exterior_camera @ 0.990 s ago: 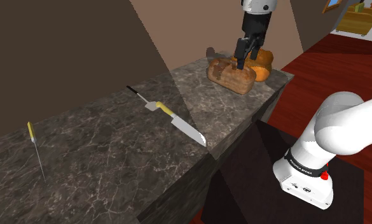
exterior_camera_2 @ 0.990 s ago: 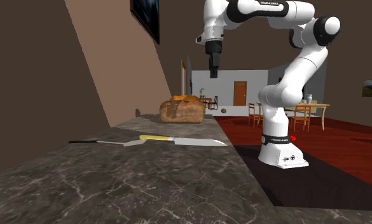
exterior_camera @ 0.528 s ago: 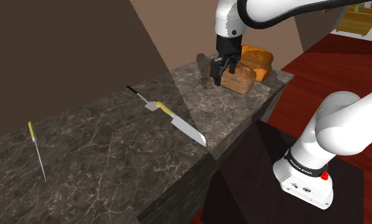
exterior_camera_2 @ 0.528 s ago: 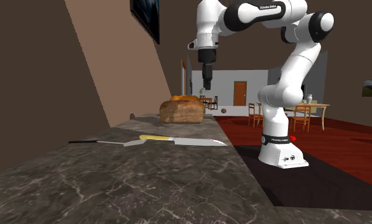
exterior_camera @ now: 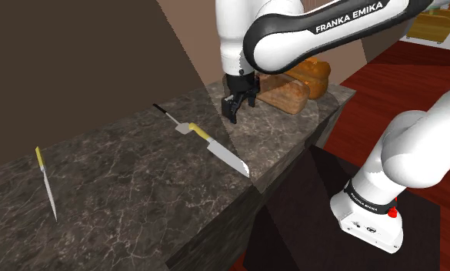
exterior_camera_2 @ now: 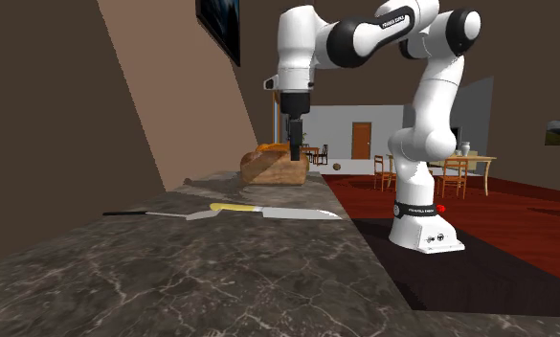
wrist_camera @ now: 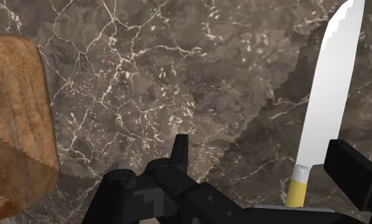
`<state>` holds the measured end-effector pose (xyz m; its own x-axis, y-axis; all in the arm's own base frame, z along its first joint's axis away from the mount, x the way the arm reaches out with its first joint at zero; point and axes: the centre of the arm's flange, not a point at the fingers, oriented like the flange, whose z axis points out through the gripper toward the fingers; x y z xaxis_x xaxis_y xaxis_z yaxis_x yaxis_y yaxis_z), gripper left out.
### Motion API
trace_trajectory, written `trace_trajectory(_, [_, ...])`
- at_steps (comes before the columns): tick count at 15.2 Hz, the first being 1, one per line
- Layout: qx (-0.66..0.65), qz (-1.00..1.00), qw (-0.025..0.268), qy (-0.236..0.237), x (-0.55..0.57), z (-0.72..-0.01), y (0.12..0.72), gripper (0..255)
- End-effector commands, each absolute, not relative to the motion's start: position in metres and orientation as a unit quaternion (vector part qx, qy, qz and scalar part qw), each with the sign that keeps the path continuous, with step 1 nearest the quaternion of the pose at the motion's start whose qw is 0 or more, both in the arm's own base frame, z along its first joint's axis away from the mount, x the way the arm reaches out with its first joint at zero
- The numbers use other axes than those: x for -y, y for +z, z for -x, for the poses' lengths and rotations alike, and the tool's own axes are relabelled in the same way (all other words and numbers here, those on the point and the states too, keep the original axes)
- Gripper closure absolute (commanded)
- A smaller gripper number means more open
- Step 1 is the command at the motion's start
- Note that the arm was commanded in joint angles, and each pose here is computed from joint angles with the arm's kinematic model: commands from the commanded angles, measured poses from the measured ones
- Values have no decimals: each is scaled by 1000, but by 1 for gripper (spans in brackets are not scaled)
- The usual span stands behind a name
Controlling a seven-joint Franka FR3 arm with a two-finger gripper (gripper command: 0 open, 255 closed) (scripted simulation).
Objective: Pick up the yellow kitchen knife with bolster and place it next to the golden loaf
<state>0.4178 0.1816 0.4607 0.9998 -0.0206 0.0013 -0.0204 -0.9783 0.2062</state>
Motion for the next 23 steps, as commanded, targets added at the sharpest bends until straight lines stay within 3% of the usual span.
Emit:
trace_trajectory(1, [8, -994, 112, 2, -202, -428, 443, 0])
trace_trajectory(10, [-1, -989, 148, 11, -283, -478, 369, 0])
trace_trajectory(23, [-1, -989, 148, 11, -271, -479, 330, 0])
